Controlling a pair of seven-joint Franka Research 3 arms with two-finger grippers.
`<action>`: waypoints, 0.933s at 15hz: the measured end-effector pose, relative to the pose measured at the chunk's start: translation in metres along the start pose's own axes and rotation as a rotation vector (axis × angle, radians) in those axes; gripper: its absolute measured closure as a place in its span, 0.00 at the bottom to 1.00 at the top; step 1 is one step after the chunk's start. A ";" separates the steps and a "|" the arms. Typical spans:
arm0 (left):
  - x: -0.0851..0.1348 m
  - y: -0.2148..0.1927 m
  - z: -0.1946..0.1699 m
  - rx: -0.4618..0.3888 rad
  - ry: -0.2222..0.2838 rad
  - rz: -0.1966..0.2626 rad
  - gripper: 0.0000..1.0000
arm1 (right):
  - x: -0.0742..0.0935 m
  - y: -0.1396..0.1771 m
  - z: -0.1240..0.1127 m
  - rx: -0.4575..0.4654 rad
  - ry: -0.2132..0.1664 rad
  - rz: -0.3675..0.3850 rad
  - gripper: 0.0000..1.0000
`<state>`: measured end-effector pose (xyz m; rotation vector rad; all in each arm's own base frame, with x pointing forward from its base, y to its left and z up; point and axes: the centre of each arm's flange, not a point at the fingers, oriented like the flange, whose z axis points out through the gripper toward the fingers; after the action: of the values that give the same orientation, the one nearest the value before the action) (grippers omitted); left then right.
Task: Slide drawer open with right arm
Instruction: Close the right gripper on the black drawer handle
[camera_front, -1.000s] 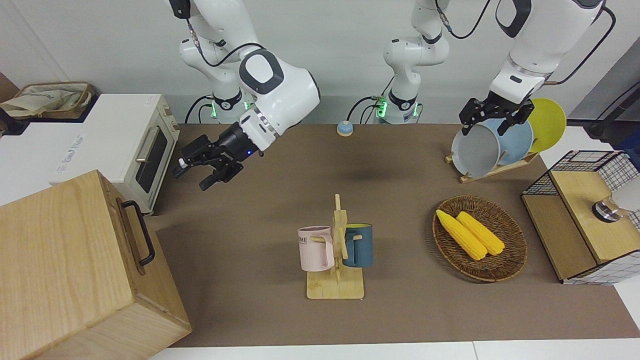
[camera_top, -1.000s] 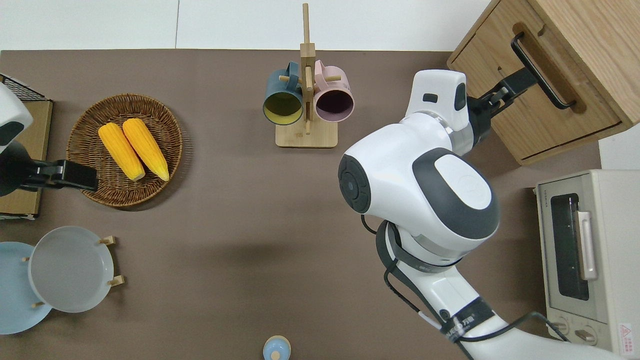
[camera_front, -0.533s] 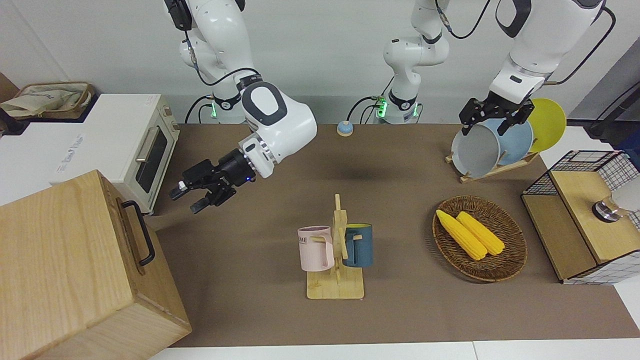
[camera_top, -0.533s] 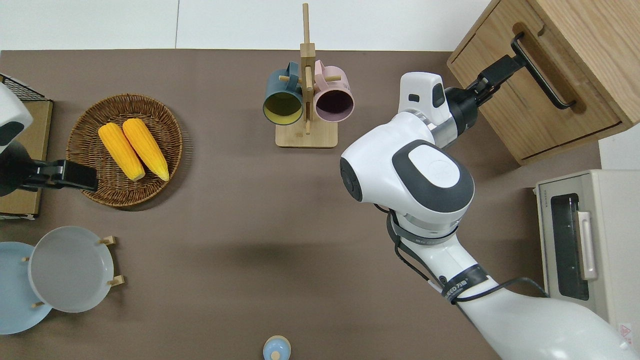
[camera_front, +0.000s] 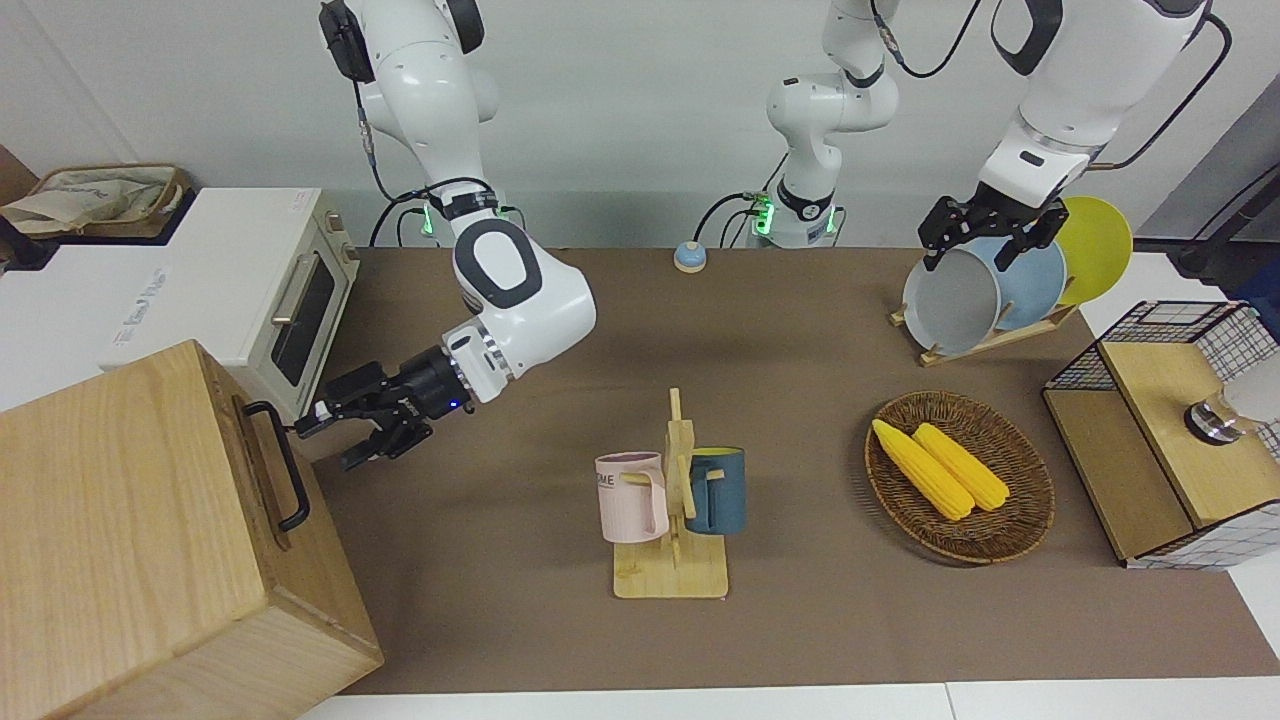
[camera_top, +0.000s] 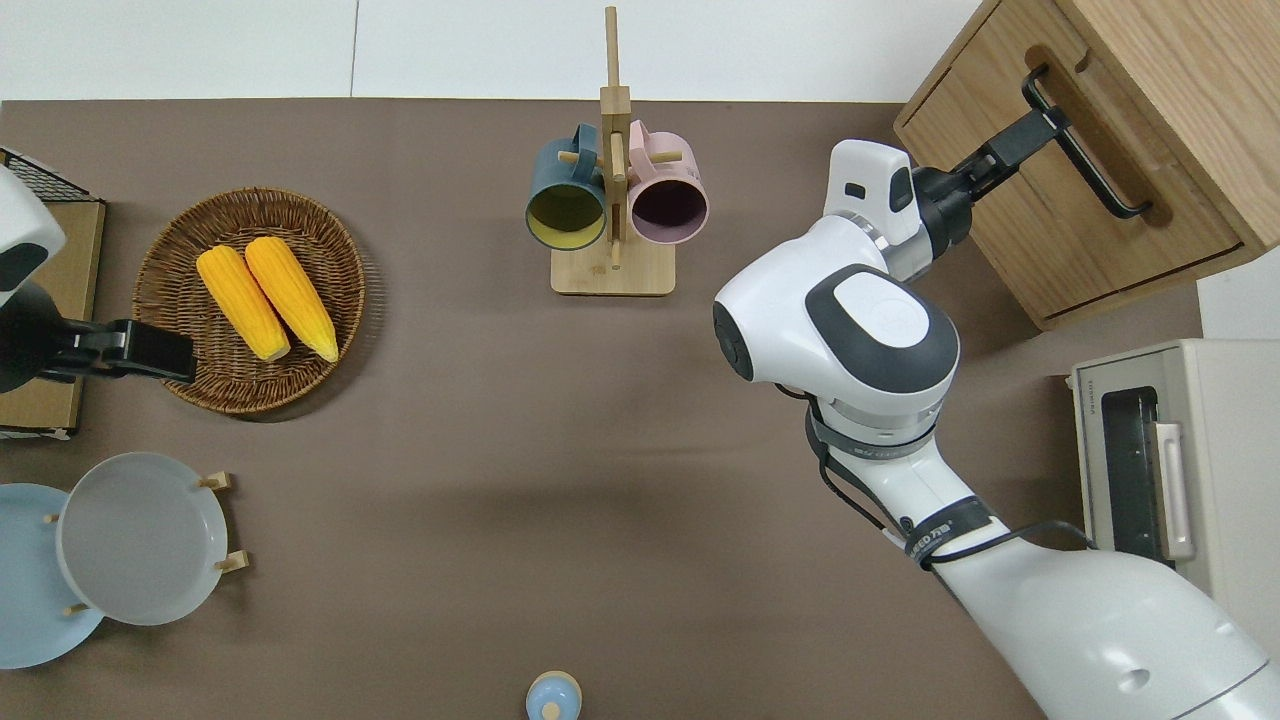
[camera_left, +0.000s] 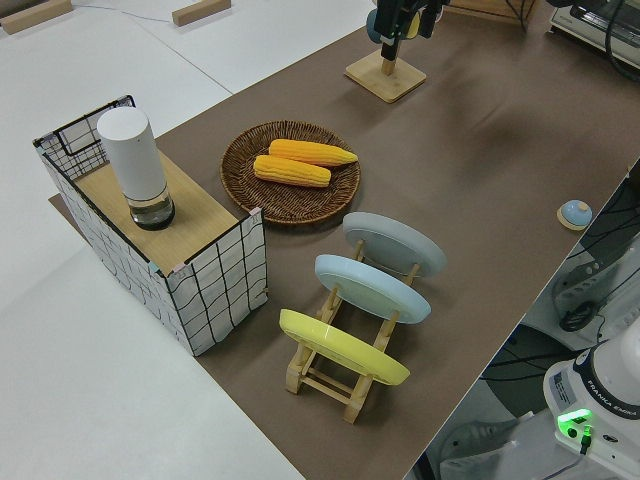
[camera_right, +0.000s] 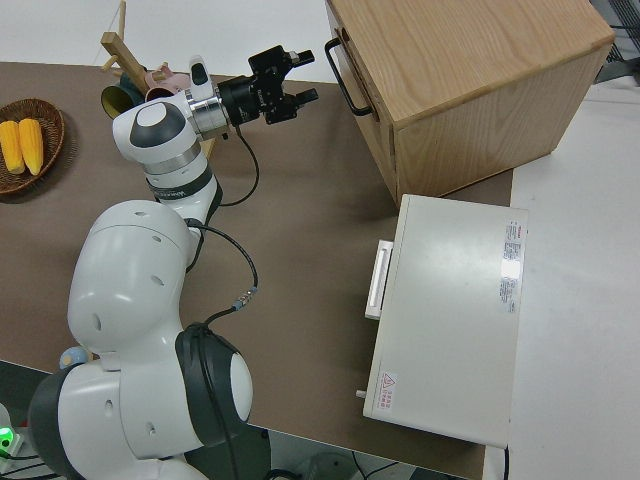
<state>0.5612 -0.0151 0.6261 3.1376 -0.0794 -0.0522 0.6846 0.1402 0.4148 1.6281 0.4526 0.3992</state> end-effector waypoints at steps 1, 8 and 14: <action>0.000 0.000 0.000 0.000 0.000 0.000 0.00 | -0.001 -0.001 0.005 -0.010 -0.003 -0.003 0.01; 0.000 0.000 0.000 0.000 0.000 0.000 0.00 | -0.006 -0.004 0.029 -0.073 0.000 -0.033 0.01; 0.000 0.000 0.000 0.000 0.000 0.000 0.00 | -0.004 -0.014 0.034 -0.098 0.017 -0.057 0.25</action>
<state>0.5612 -0.0151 0.6261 3.1376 -0.0794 -0.0522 0.6972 0.1101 0.3973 1.5150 0.4842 0.3866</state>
